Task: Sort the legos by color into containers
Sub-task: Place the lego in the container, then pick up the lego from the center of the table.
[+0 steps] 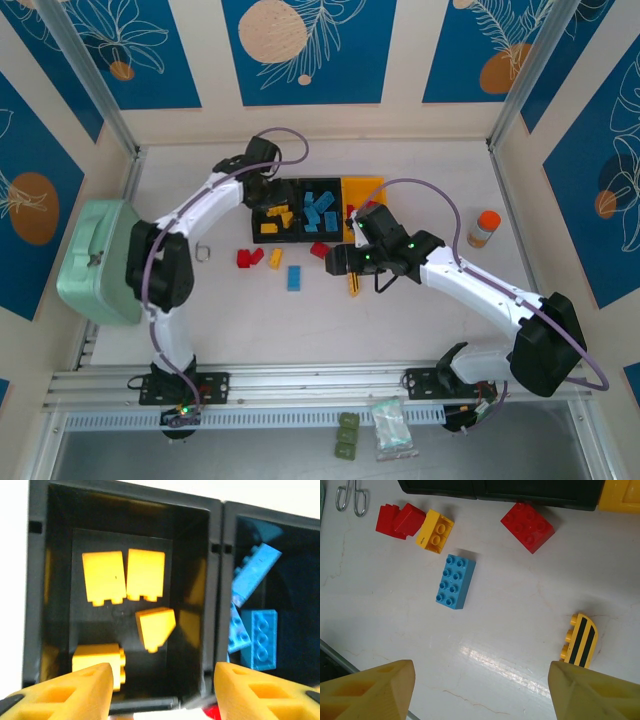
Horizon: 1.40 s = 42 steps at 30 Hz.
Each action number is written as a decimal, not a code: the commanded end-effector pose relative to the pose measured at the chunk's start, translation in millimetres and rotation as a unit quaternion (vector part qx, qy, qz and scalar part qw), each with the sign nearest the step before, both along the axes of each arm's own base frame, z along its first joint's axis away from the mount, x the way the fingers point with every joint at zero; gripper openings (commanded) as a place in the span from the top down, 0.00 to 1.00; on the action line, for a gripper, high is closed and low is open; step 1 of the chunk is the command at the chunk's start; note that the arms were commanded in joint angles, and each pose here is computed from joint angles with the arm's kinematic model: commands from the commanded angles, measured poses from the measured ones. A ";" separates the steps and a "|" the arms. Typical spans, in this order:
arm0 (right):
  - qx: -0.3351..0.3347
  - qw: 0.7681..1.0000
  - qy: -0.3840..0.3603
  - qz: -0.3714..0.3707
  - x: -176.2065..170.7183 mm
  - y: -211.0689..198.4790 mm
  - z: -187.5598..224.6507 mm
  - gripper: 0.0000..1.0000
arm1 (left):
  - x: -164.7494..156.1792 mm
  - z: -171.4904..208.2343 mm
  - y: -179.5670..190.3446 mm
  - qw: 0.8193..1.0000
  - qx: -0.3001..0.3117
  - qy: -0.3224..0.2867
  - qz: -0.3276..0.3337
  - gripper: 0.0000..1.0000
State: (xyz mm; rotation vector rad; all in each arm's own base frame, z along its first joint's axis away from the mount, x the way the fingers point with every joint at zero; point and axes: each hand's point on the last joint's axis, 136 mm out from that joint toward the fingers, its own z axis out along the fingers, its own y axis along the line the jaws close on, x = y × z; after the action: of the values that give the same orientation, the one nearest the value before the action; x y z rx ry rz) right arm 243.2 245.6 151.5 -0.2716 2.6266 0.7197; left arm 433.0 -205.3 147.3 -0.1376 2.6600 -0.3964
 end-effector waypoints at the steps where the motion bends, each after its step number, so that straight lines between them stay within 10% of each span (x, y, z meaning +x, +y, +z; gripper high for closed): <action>1: 0.006 1.000 -0.003 0.027 -6.0 3.5 5.8 0.29 | -36.4 19.9 -5.6 0.998 -0.020 -0.005 -0.053 0.46; 13: 0.047 0.994 -0.005 0.103 -27.5 19.6 8.6 0.30 | -128.5 -39.8 1.3 0.990 0.029 0.059 -0.121 0.49; 31: 0.039 0.994 0.008 0.103 -38.5 27.9 -4.9 0.30 | -108.7 -99.7 8.8 0.982 0.143 0.068 -0.100 0.50; 42: 0.029 0.994 0.005 0.102 -36.0 27.2 -7.0 0.30 | -107.5 -105.8 3.8 0.981 0.143 0.079 -0.108 0.77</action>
State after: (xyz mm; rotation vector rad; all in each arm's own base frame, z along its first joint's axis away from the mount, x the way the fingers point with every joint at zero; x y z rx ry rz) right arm 209.5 272.2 147.2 -0.5214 2.5999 0.8639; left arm 321.4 -198.2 34.4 0.2007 2.8803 -0.0797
